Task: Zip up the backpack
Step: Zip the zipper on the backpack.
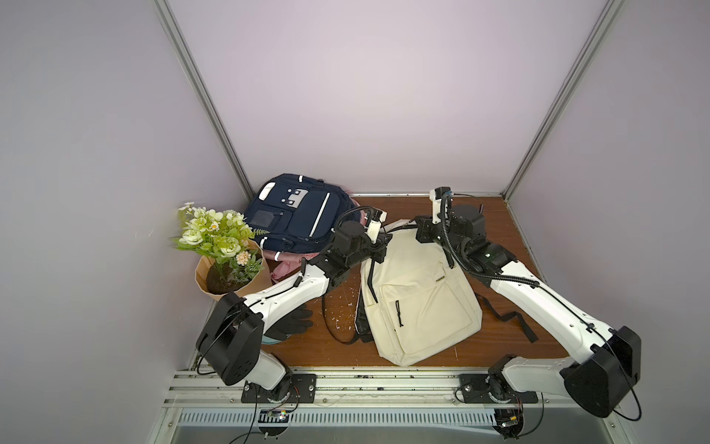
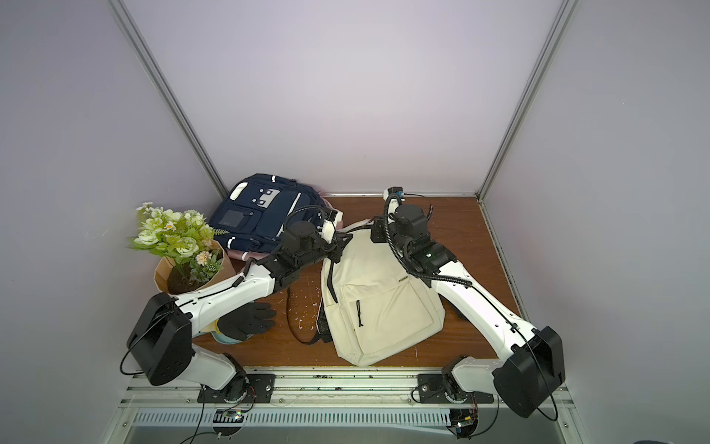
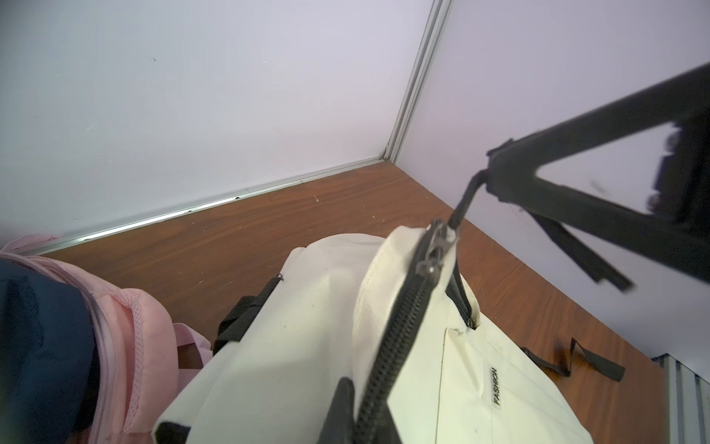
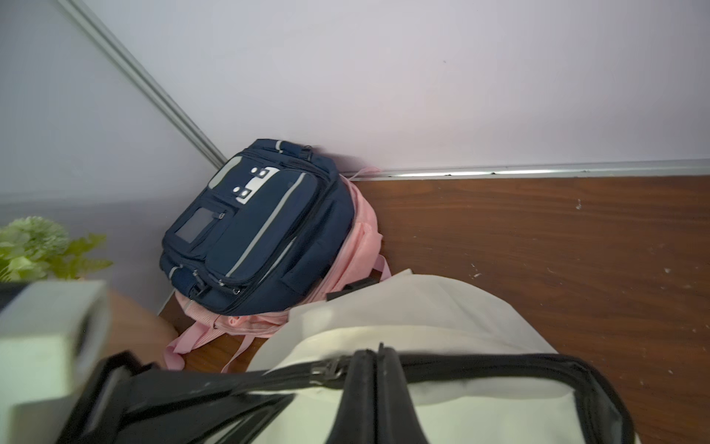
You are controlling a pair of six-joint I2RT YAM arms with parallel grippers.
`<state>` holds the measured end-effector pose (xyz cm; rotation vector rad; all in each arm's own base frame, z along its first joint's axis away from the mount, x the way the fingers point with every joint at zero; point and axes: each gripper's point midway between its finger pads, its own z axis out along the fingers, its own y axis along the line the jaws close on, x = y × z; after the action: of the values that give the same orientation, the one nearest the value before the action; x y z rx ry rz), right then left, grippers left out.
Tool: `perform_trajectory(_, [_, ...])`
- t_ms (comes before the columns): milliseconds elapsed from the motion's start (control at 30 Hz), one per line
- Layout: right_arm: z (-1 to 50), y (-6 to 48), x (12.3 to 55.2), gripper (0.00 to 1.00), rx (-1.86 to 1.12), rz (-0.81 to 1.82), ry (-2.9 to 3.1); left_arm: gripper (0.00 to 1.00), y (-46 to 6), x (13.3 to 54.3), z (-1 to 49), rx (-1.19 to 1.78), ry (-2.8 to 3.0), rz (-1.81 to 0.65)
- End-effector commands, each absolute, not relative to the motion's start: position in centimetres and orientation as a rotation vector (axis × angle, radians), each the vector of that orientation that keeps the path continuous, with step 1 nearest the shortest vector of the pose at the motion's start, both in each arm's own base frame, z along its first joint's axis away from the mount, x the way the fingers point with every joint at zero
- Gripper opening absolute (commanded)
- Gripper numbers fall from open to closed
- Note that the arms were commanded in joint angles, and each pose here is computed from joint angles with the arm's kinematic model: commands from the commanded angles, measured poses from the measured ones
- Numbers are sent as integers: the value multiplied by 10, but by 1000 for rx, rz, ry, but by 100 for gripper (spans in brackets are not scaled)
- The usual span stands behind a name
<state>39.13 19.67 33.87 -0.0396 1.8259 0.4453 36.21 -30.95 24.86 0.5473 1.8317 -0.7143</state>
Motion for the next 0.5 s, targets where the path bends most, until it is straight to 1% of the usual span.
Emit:
perform_trajectory(0, [353, 148, 409, 0, 156, 365, 1763, 6, -300, 357, 264, 519, 1784, -700])
perform_trajectory(100, [353, 146, 410, 0, 148, 367, 1763, 6, -297, 357, 263, 515, 1788, -681])
perform_trajectory(167, [359, 155, 408, 0, 109, 418, 1751, 7, -298, 359, 263, 520, 1792, -675])
perform_trajectory(200, [364, 161, 406, 0, 77, 449, 1740, 9, -299, 360, 263, 522, 1794, -676])
perform_trajectory(233, [368, 168, 403, 0, 38, 477, 1726, 13, -300, 361, 264, 524, 1794, -676])
perform_trajectory(300, [378, 182, 396, 0, -11, 526, 1697, 28, -303, 364, 267, 527, 1786, -680])
perform_trajectory(367, [388, 197, 387, 0, -62, 569, 1669, 46, -307, 368, 274, 535, 1775, -679])
perform_trajectory(433, [399, 210, 378, 0, -107, 612, 1637, 69, -312, 374, 279, 550, 1775, -674])
perform_trajectory(467, [404, 215, 374, 0, -123, 626, 1624, 77, -316, 377, 281, 567, 1780, -668])
